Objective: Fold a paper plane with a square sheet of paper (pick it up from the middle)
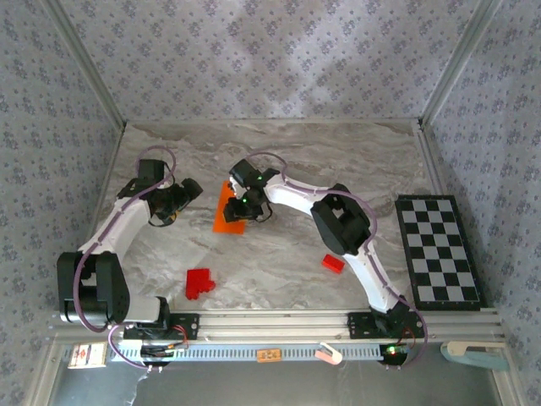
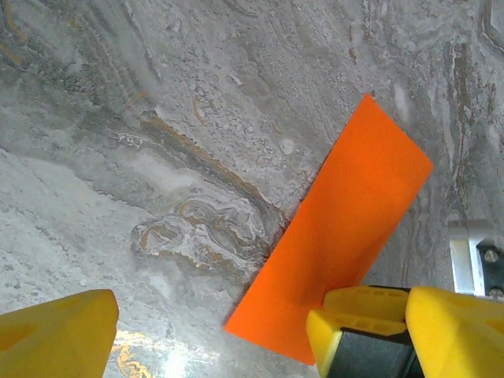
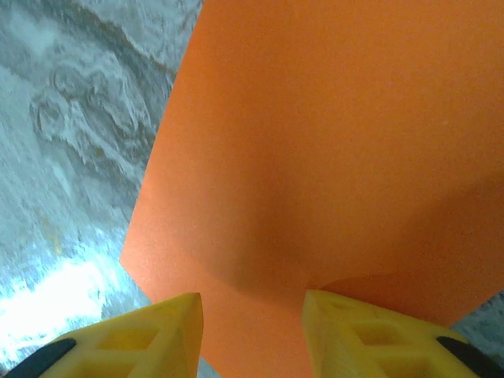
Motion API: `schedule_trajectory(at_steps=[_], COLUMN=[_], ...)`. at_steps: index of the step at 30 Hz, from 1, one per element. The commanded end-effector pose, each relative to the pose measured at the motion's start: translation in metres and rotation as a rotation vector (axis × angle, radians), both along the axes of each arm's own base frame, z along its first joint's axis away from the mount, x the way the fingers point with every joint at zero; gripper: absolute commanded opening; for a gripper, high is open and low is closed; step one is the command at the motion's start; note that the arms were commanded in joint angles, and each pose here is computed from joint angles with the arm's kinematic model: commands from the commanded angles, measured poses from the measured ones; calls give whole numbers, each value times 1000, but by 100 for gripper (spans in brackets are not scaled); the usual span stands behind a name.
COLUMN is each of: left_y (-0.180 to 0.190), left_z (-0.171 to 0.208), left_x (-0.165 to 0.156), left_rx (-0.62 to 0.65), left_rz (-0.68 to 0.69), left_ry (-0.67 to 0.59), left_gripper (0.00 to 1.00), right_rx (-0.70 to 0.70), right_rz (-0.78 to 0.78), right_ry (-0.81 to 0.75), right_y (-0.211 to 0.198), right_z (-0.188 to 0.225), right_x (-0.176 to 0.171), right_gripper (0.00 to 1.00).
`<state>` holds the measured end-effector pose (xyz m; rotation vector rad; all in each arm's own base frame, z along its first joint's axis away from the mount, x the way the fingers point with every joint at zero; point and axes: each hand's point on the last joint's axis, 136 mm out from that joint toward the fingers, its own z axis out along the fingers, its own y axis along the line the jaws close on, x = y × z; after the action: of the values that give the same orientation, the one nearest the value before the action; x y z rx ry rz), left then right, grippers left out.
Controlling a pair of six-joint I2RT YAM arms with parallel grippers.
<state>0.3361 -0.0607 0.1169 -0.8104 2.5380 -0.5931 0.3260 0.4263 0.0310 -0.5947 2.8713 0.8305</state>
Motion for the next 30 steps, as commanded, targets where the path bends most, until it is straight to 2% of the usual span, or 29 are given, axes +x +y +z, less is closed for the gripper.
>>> schedule_trajectory(at_steps=[1,6,10,13,16,20,30], left_y=[-4,-17,-33,-45,-57,-79,-126], left_z=[0,-1,-4,-5,-7,-9,-34], left_x=[0,3,6,7,2,-6,-53], left_rx=[-25,-86,-122,-148,-165,-198,-314], left_rz=[-25,-72,-122,-152,-185,-260,-384], left_ry=[-9,-15,-17,-14,-8,5,115], left_gripper=[95,100,100,100,100,99,97], right_rx=[-147,-203,-159,-48,9,-14,13], right_rz=[71,208,221,149,-14,-184,-262], right_ry=[73,55,-9,-62,-107,-99,38], right_y=[-52,-99,-104,-88,-87,-100,-99], right_z=[-21,-17,9,44,63,58,27], right_x=[-32,-54,-44,-32,-15,-1,-13], right_gripper=[41,40,41,41,40,38,34])
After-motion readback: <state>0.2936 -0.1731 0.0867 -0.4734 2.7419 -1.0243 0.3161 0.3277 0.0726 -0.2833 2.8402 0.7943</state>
